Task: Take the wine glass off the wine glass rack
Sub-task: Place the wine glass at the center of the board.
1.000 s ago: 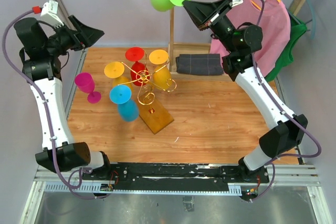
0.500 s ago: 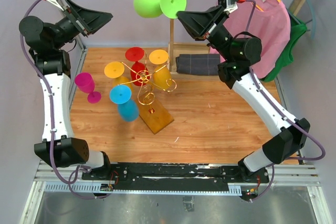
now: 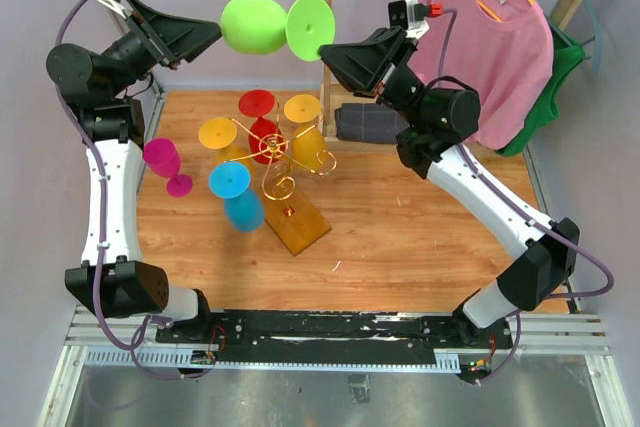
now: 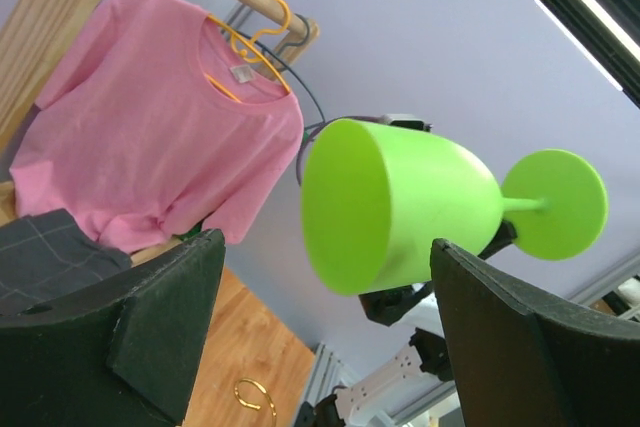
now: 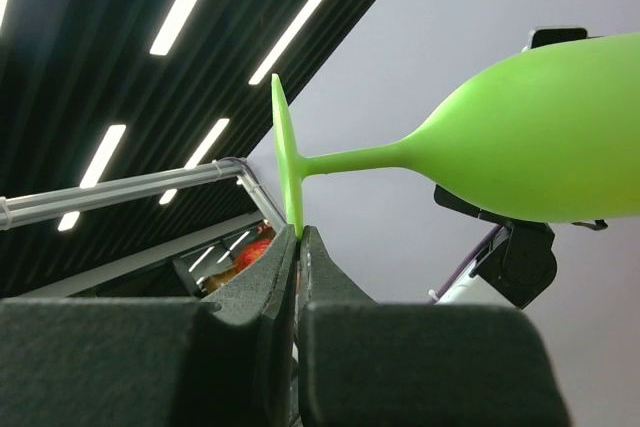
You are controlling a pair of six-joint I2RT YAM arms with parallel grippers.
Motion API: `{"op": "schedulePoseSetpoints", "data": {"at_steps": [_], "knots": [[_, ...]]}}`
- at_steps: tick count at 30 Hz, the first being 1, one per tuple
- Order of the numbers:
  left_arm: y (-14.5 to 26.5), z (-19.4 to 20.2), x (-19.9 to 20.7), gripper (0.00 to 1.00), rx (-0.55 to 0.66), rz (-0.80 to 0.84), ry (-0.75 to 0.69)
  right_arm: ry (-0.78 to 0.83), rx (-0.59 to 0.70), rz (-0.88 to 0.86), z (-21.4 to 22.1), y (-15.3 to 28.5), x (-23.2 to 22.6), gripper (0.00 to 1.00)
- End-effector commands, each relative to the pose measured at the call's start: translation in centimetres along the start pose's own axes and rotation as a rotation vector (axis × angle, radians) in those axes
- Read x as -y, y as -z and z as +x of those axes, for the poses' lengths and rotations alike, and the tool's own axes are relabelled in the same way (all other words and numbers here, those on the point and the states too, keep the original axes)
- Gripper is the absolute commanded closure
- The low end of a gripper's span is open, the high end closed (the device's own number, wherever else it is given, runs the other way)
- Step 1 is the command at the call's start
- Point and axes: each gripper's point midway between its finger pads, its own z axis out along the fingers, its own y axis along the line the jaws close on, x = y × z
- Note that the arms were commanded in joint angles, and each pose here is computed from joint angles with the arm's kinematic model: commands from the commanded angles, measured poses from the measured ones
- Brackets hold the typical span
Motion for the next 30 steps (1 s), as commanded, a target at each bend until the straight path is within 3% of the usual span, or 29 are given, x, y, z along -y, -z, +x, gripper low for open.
{"op": "schedulePoseSetpoints", "data": {"at_steps": [1, 13, 23, 26, 30], "knots": [[0.3, 0.3, 3.9, 0.13, -0.002, 0.111, -0.046, -0.029, -0.01, -0.108, 1.4, 0.3, -1.3, 0.99], [1.1, 1.3, 6.7, 0.22, -0.015, 0.186, -0.063, -0.056, -0.019, -0.248, 1.6, 0.4, -2.5, 0.99], [1.2, 1.4, 7.0, 0.48, -0.019, 0.193, -0.048, -0.079, -0.027, -0.326, 1.5, 0.8, -2.6, 0.99], [1.2, 1.4, 7.2, 0.63, -0.018, 0.196, -0.043, -0.083, -0.04, -0.339, 1.7, 0.8, -2.7, 0.99], [1.2, 1.3, 7.5, 0.7, -0.016, 0.199, -0.041, -0.085, -0.052, -0.339, 1.8, 0.8, -2.5, 0.99]]}}
